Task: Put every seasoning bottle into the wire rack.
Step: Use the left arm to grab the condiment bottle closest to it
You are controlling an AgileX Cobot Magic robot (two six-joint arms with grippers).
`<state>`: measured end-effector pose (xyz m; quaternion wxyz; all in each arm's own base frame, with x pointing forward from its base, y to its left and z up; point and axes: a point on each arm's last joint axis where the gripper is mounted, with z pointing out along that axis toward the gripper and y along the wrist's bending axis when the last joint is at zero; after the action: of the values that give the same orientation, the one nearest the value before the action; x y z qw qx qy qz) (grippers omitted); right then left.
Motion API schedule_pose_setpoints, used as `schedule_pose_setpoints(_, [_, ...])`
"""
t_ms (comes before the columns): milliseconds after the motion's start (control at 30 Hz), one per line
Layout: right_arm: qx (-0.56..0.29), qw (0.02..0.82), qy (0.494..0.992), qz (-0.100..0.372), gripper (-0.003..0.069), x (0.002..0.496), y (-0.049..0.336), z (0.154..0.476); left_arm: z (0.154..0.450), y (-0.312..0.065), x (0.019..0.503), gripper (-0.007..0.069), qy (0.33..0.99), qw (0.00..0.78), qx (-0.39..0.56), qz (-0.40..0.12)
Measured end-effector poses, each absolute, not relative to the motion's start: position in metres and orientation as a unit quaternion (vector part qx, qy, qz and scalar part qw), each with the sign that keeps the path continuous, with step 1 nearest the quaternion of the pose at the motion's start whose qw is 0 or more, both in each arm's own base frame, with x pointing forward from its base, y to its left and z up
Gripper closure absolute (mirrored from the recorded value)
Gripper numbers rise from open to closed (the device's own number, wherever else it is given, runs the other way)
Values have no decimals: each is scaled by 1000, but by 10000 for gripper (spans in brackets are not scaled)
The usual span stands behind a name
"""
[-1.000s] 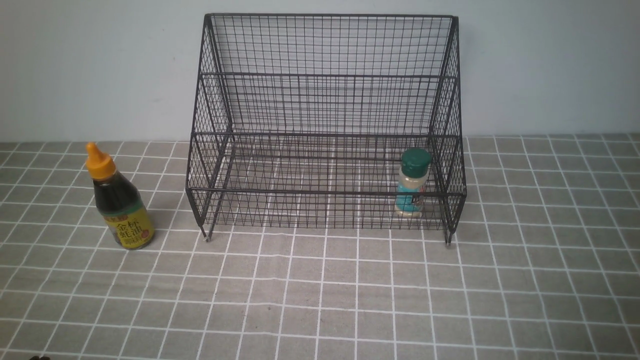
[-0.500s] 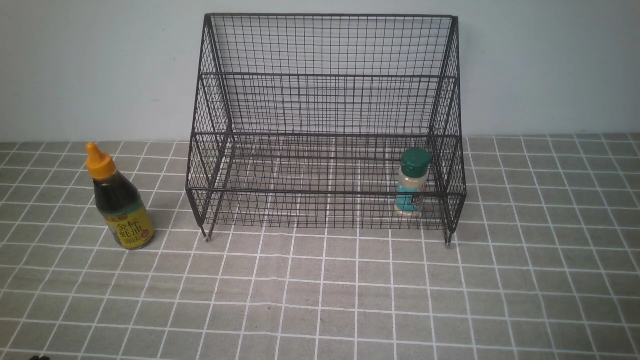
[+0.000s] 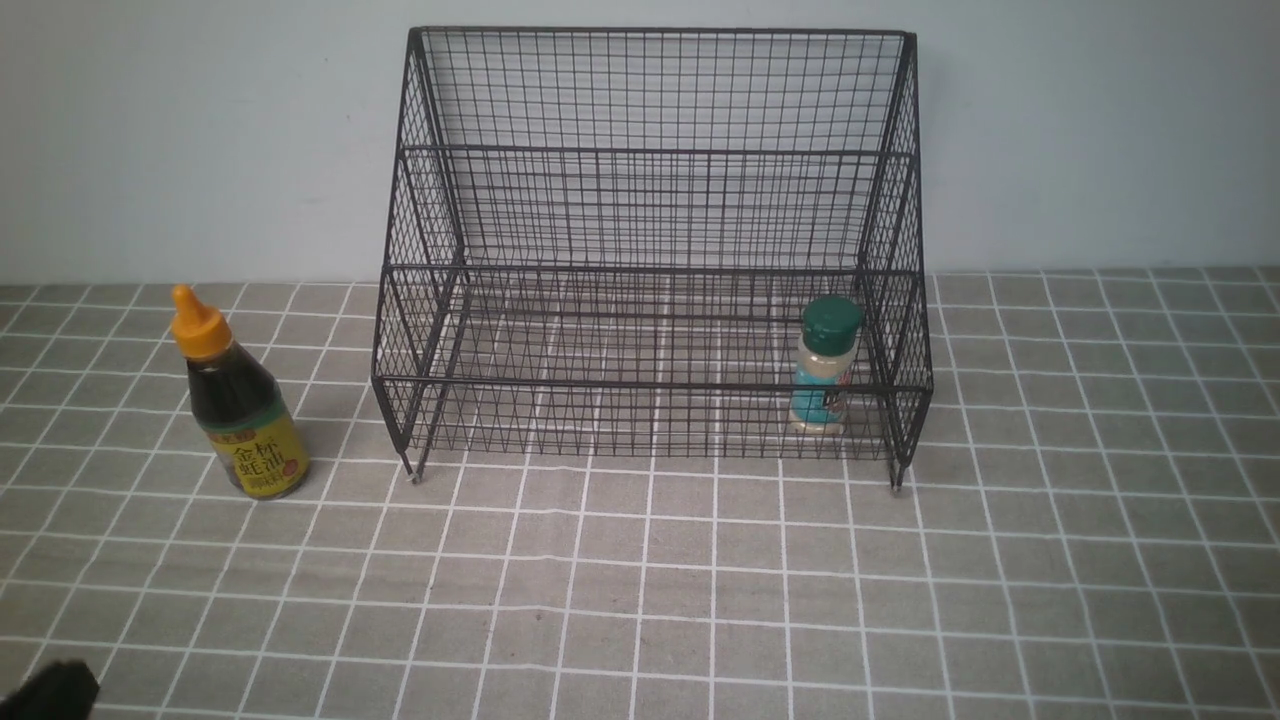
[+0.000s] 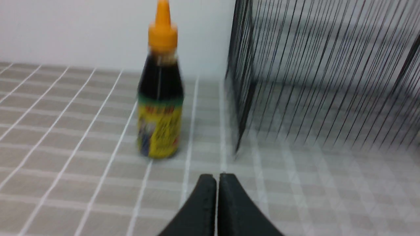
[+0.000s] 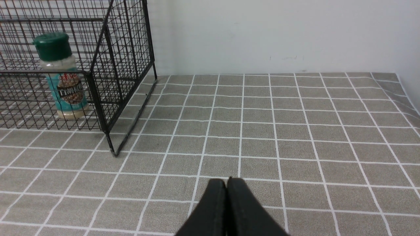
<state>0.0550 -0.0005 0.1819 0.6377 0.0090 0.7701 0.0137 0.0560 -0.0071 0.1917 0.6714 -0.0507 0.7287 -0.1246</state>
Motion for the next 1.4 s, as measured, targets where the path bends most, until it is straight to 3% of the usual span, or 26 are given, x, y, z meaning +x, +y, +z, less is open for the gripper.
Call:
schedule_pose_setpoints(267, [9, 638, 770, 14, 672, 55, 0, 182, 215, -3, 55, 631, 632, 753, -91, -161])
schedule_pose_setpoints(433, [9, 638, 770, 14, 672, 55, 0, 182, 237, 3, 49, 631, 527, 829, -101, -160])
schedule_pose_setpoints(500, [9, 638, 770, 14, 672, 55, 0, 182, 240, 3, 50, 631, 524, 833, -96, -152])
schedule_pose_setpoints(733, [9, 638, 770, 14, 672, 55, 0, 182, 277, -5, 91, 622, 614, 783, -40, -92])
schedule_pose_setpoints(900, [9, 638, 770, 14, 672, 55, 0, 182, 291, -9, 137, 544, 667, 740, -36, -82])
schedule_pose_setpoints(1000, [9, 638, 770, 14, 672, 55, 0, 182, 294, -13, 175, 415, 703, 706, -36, -77])
schedule_pose_setpoints(1233, [9, 638, 770, 14, 672, 55, 0, 182, 280, -18, 236, 172, 748, 660, -39, -63])
schedule_pose_setpoints(1400, [9, 638, 770, 14, 672, 55, 0, 182, 263, -15, 269, 102, 759, 648, -49, -29])
